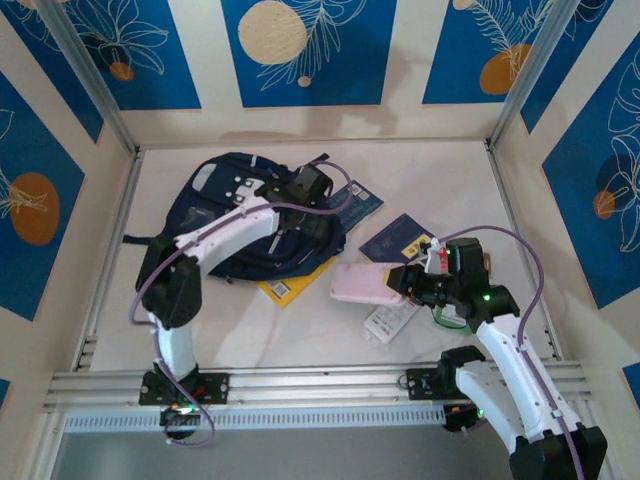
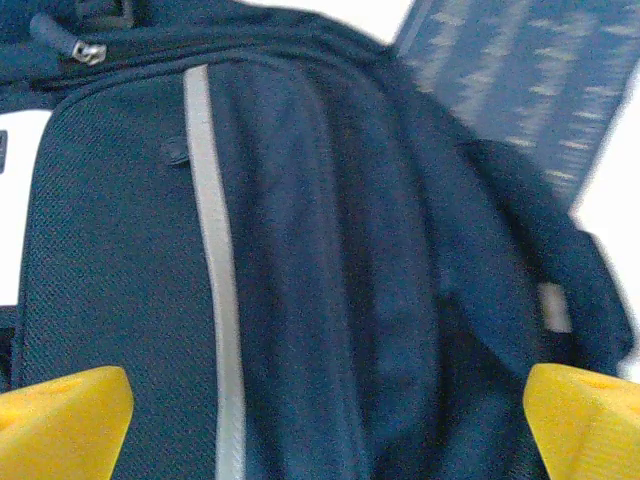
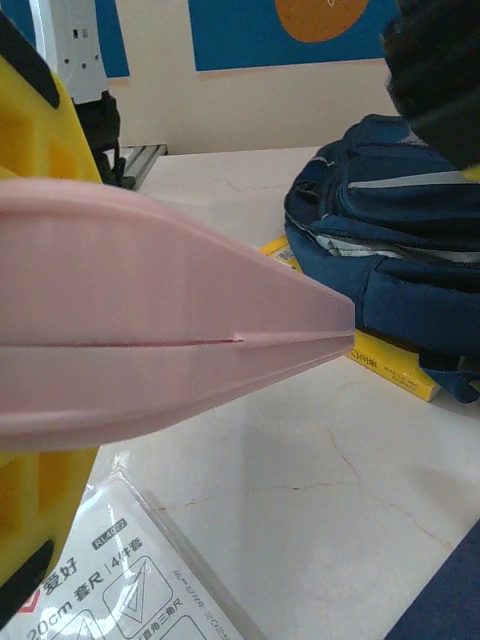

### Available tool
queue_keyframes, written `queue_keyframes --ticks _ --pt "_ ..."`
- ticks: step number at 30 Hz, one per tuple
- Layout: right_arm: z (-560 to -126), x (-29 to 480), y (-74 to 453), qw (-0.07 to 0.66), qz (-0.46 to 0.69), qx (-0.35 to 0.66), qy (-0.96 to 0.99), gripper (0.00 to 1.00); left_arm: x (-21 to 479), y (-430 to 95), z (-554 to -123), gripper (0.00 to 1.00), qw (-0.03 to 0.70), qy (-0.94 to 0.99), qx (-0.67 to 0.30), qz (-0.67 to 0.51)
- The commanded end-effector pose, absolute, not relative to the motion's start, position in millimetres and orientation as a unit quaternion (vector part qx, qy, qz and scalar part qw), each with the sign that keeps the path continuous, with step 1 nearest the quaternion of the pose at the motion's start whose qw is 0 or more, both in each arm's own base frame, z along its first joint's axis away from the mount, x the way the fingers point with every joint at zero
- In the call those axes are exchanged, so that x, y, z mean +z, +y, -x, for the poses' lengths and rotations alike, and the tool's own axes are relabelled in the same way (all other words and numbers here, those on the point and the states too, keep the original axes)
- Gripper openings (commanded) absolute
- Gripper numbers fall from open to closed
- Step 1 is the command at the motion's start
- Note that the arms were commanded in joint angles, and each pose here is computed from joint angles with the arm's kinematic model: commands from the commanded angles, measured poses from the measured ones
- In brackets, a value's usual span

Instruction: Pack the student bag

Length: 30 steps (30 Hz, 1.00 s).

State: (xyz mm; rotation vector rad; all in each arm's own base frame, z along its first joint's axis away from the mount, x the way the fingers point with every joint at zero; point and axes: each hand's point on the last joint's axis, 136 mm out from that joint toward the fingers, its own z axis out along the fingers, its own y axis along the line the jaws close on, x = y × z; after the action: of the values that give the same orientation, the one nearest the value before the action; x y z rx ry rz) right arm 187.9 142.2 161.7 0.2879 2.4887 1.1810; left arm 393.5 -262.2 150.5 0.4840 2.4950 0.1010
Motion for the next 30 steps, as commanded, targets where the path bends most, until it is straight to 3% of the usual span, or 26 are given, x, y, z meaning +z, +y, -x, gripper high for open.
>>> queue_keyframes --ticks 1,10,22,24,28,30 --pt "-190 171 144 0.202 -0.082 0.431 0.875 0.25 151 -237 -413 1.0 0.292 0.944 0.069 -0.138" --pt "-195 163 143 0.202 -0.089 0.441 0.87 0.26 99 -252 -418 1.0 0.232 0.962 0.003 -0.143" --pt "-195 162 142 0.203 -0.094 0.443 0.868 0.26 76 -258 -412 0.96 0.207 0.967 -0.012 -0.147" --pt "-194 162 143 0.202 -0.095 0.445 0.867 0.26 74 -255 -413 0.87 0.211 0.967 -0.005 -0.145" --pt "-193 166 141 0.208 -0.097 0.444 0.866 0.26 73 -247 -416 0.47 0.202 0.971 -0.01 -0.13" --pt "-193 170 139 0.217 -0.096 0.436 0.868 0.25 77 -247 -416 0.34 0.201 0.972 -0.03 -0.119"
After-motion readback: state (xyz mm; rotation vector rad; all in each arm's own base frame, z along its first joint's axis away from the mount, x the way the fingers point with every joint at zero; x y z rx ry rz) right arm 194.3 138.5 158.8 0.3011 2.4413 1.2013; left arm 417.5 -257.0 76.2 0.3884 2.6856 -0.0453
